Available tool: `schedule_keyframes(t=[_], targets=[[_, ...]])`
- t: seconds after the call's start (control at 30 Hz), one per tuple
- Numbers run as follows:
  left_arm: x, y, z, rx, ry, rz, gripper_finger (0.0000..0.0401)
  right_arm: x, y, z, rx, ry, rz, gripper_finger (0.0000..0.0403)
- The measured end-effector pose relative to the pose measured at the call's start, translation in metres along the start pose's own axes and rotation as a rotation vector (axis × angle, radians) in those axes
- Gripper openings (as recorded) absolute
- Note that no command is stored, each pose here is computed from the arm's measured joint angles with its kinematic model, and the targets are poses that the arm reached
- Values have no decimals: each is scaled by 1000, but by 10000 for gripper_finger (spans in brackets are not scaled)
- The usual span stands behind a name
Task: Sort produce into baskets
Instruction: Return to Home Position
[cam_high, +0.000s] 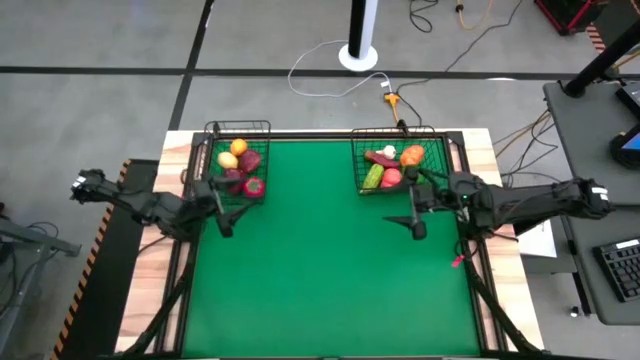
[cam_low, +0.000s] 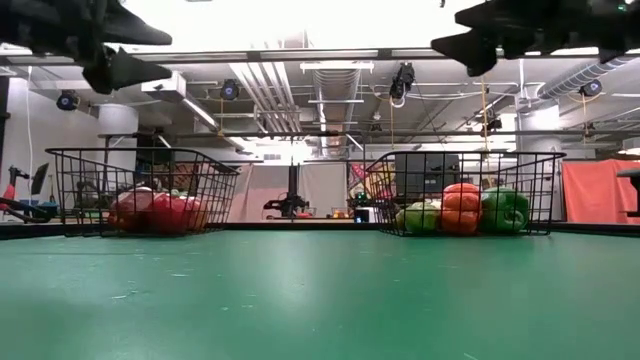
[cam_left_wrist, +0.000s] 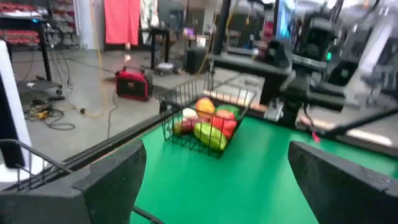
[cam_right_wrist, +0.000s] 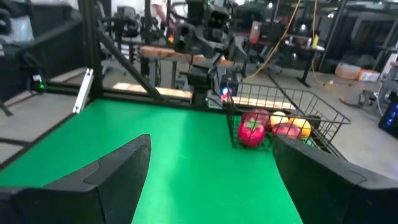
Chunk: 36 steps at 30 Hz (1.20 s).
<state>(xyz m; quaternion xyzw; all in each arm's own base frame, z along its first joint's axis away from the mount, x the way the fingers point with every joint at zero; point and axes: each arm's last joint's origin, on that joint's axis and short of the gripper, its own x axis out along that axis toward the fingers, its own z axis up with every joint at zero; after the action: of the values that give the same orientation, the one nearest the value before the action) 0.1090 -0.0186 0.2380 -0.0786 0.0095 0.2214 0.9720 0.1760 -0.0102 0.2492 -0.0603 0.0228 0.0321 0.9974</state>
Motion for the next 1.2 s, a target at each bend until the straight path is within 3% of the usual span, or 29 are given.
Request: schedule_keyframes(t=[0.27,0.43,0.6,0.77,0.87,1.07,1.2], targets=[[-25,26,9,-21,-190,-10,372,-27,6,-17,32,-60,-10,327],[-32,33,11,3,-235,3,371,-42,9,-23,37,-127,-17,327],[-22,27,-11,-25,-189,-20,371,-61,12,-27,22,-240,-32,327],[-12,23,-40,-64,-286,-84,371,-71,15,-38,26,-298,-36,327],[-12,27,-37,-29,-245,-24,371,-76,16,-46,36,-335,-37,327],[-21,35,-6,40,-208,52,371,-80,18,-58,51,-333,-35,327],[-20,36,-7,42,-214,46,371,-79,18,-58,35,-325,-37,327]])
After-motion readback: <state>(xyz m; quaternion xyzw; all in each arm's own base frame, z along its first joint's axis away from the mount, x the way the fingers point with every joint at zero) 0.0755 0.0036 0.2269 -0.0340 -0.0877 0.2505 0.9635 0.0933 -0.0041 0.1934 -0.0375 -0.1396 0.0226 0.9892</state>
